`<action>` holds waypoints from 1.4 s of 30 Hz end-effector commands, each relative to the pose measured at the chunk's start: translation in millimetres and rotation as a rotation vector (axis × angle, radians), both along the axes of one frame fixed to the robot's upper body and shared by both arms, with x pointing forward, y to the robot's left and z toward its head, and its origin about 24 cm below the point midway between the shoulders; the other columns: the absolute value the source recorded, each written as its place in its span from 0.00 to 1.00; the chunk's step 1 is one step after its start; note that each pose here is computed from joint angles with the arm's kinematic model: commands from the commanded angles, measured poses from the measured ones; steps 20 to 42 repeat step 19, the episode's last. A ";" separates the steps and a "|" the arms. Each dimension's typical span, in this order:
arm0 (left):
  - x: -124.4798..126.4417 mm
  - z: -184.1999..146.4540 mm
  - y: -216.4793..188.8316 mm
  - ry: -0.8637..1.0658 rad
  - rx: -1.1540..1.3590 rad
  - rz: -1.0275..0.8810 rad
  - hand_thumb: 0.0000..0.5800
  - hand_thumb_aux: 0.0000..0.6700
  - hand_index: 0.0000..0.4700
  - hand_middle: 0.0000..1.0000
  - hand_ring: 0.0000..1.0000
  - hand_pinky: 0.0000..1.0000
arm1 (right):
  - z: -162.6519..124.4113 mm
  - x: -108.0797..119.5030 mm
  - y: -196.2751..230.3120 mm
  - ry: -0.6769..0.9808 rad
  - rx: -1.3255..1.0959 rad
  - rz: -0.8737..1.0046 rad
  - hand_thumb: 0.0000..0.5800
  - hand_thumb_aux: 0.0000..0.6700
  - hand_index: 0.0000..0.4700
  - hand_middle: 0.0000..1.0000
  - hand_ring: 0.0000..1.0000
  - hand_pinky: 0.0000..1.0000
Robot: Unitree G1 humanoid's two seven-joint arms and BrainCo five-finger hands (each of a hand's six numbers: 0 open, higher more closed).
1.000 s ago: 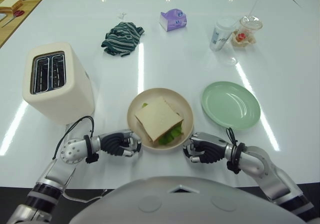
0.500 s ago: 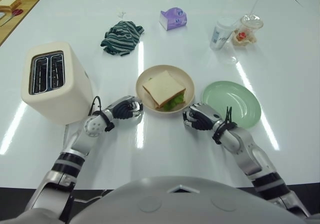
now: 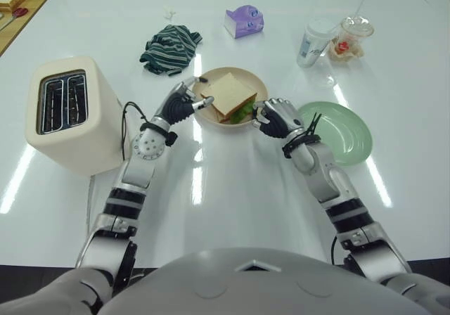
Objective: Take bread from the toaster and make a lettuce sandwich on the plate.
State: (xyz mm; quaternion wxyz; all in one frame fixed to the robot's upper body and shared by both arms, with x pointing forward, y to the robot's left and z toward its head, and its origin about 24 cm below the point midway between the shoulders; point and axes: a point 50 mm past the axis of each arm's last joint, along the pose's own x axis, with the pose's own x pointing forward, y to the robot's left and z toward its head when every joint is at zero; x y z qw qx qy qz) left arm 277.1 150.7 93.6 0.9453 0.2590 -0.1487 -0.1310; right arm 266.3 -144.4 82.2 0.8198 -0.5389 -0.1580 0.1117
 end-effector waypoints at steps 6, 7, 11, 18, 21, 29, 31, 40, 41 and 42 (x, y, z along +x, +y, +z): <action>-72.0 41.0 40.8 -0.336 -0.348 0.162 0.00 0.00 0.00 0.00 0.00 0.00 | 61.9 -62.1 -17.5 -0.408 0.378 0.026 0.00 0.00 0.00 0.00 0.00 0.00; -72.7 38.0 41.9 -0.327 -0.374 0.179 0.00 0.00 0.00 0.00 0.00 0.00 | 60.0 -64.0 -20.7 -0.420 0.456 -0.002 0.00 0.00 0.00 0.00 0.00 0.00; -74.7 31.2 34.0 -0.298 -0.376 0.156 0.00 0.00 0.00 0.00 0.00 0.00 | 33.4 -65.8 -11.1 -0.326 0.661 -0.036 0.00 0.00 0.00 0.00 0.00 0.00; -75.6 27.3 37.2 -0.307 -0.405 0.215 0.00 0.00 0.00 0.00 0.00 0.00 | 20.5 -65.5 -2.0 -0.264 0.784 -0.015 0.00 0.00 0.00 0.00 0.00 0.00; -75.8 27.0 37.0 -0.310 -0.408 0.220 0.00 0.00 0.00 0.00 0.00 0.00 | 21.1 -65.0 -2.8 -0.267 0.802 -0.015 0.00 0.00 0.00 0.00 0.00 0.00; -75.8 27.0 37.0 -0.310 -0.408 0.220 0.00 0.00 0.00 0.00 0.00 0.00 | 21.1 -65.0 -2.8 -0.267 0.802 -0.015 0.00 0.00 0.00 0.00 0.00 0.00; -75.8 27.0 37.0 -0.310 -0.408 0.220 0.00 0.00 0.00 0.00 0.00 0.00 | 21.1 -65.0 -2.8 -0.267 0.802 -0.015 0.00 0.00 0.00 0.00 0.00 0.00; -75.8 27.0 37.0 -0.310 -0.408 0.220 0.00 0.00 0.00 0.00 0.00 0.00 | 21.1 -65.0 -2.8 -0.267 0.802 -0.015 0.00 0.00 0.00 0.00 0.00 0.00; -75.8 27.0 37.0 -0.310 -0.408 0.220 0.00 0.00 0.00 0.00 0.00 0.00 | 21.1 -65.0 -2.8 -0.267 0.802 -0.015 0.00 0.00 0.00 0.00 0.00 0.00; -75.8 27.0 37.0 -0.310 -0.408 0.220 0.00 0.00 0.00 0.00 0.00 0.00 | 21.1 -65.0 -2.8 -0.267 0.802 -0.015 0.00 0.00 0.00 0.00 0.00 0.00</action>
